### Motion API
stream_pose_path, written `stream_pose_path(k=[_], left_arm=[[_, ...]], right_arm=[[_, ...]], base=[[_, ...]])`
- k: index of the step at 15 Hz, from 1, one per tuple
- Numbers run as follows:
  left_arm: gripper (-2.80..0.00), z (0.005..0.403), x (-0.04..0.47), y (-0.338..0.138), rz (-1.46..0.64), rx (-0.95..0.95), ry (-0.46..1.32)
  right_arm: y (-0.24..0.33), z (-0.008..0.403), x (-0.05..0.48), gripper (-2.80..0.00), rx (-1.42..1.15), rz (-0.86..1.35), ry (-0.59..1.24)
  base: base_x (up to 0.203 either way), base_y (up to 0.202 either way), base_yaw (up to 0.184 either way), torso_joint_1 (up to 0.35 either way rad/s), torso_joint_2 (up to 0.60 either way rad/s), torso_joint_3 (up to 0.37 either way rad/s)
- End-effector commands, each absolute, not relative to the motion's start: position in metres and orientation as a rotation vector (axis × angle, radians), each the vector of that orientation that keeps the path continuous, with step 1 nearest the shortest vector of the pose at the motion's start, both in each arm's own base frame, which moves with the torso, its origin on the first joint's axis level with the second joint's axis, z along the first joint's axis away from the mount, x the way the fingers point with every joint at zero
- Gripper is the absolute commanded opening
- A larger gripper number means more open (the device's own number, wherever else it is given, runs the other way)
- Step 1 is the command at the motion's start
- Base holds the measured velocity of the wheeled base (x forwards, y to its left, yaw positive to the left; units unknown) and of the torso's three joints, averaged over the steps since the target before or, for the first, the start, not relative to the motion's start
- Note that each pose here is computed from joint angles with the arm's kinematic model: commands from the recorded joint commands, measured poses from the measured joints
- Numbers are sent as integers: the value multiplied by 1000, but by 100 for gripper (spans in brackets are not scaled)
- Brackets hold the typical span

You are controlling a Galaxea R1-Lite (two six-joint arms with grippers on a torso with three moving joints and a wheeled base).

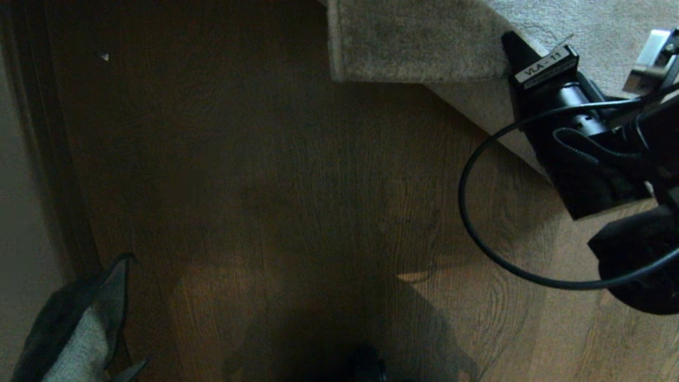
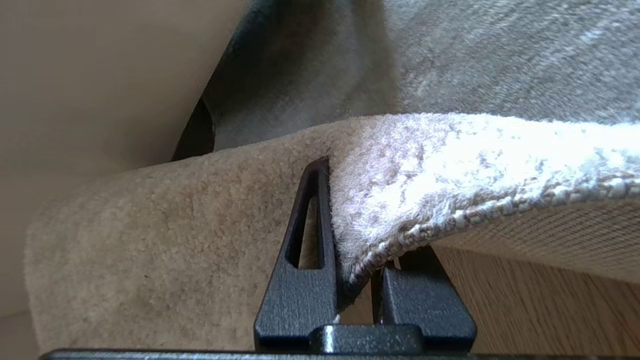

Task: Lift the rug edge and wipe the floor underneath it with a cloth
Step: Lift up the carpet

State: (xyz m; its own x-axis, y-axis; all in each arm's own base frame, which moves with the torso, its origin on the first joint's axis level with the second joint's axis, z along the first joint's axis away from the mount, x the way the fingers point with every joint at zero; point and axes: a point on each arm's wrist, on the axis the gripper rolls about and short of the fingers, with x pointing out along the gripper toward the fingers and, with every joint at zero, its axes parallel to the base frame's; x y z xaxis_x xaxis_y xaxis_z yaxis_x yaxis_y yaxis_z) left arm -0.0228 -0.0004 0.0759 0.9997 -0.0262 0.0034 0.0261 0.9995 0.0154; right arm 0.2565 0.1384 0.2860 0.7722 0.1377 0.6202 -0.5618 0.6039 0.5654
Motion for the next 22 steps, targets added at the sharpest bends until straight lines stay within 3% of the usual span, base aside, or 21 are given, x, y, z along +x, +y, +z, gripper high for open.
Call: stream_pose_path(k=[1,17,22], left_arm=[[-280,76,-23,0,-26,15,-5],[-280,76,-24,-1,-38,59,28],[-280,79,-25,-1,-63,156,13]], right_arm=[[139,290,257,-280,846,448,-611],[155,282,272,-280,818,497,-586],[159,280,279,-280,822,500,-584]], base=[[0,0,0,0,0,0],[0,0,0,0,0,0],[0,0,0,0,0,0]])
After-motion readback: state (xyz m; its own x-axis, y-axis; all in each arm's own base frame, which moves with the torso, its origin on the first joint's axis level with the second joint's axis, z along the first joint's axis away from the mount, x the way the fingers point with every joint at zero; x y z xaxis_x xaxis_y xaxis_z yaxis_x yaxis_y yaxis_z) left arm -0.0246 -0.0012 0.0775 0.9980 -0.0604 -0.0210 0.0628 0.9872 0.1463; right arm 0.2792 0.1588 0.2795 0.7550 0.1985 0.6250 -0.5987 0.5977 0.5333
